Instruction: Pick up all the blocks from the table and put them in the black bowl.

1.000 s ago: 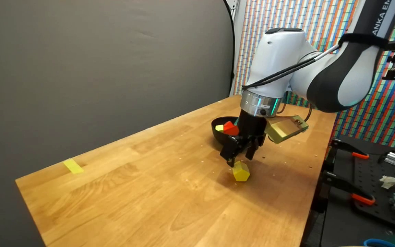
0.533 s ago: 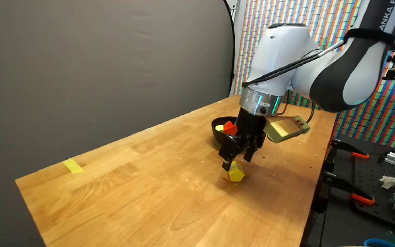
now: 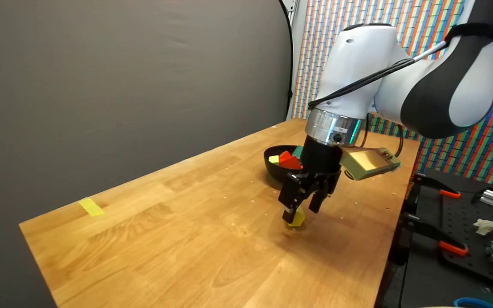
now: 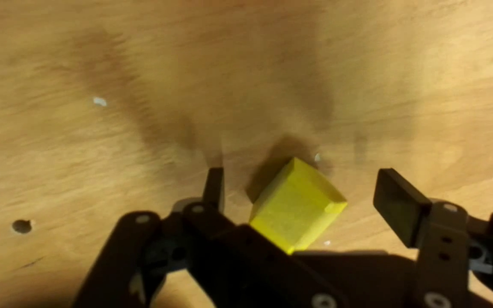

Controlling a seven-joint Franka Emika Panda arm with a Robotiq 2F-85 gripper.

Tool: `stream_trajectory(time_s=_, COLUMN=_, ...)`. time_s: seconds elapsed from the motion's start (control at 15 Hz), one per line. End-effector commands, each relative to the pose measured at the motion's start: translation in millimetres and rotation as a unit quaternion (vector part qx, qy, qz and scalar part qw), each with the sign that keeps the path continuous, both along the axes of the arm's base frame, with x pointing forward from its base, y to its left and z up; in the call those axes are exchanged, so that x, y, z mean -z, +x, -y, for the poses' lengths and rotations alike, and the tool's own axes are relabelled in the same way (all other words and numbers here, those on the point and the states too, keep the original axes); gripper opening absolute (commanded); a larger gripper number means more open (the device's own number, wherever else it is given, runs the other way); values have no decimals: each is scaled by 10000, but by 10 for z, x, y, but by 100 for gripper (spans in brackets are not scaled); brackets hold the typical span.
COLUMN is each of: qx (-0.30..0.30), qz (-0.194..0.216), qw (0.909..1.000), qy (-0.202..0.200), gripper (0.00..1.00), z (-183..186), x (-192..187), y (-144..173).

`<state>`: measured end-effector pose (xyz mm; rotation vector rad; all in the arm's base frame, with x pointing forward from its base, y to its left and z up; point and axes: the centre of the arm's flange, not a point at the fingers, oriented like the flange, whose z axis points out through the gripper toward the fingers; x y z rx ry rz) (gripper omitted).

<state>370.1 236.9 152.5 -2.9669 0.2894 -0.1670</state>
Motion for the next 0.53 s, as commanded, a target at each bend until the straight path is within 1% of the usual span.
stream_trajectory(time_s=0.0, qx=283, qz=387, qw=9988, qy=-126, gripper=58, z=47, x=-28, y=290)
stream_trajectory(time_s=0.13, qx=363, qz=428, qw=9981, qy=-269, gripper=42, z=88, x=-11, y=452)
stream_trajectory(time_s=0.2, qx=393, qz=416, qw=9979, qy=-316, gripper=35, z=97, x=-10, y=502)
stream_trajectory(time_s=0.33, qx=389, qz=205, qw=9981, qy=-430, gripper=19, z=88, x=26, y=527)
stream_trajectory(time_s=0.4, qx=409, qz=108, qw=9978, qy=-506, gripper=19, z=74, x=49, y=503)
stream_trajectory(time_s=0.47, qx=423, qz=-2, qw=9976, qy=-554, gripper=48, z=65, x=66, y=479)
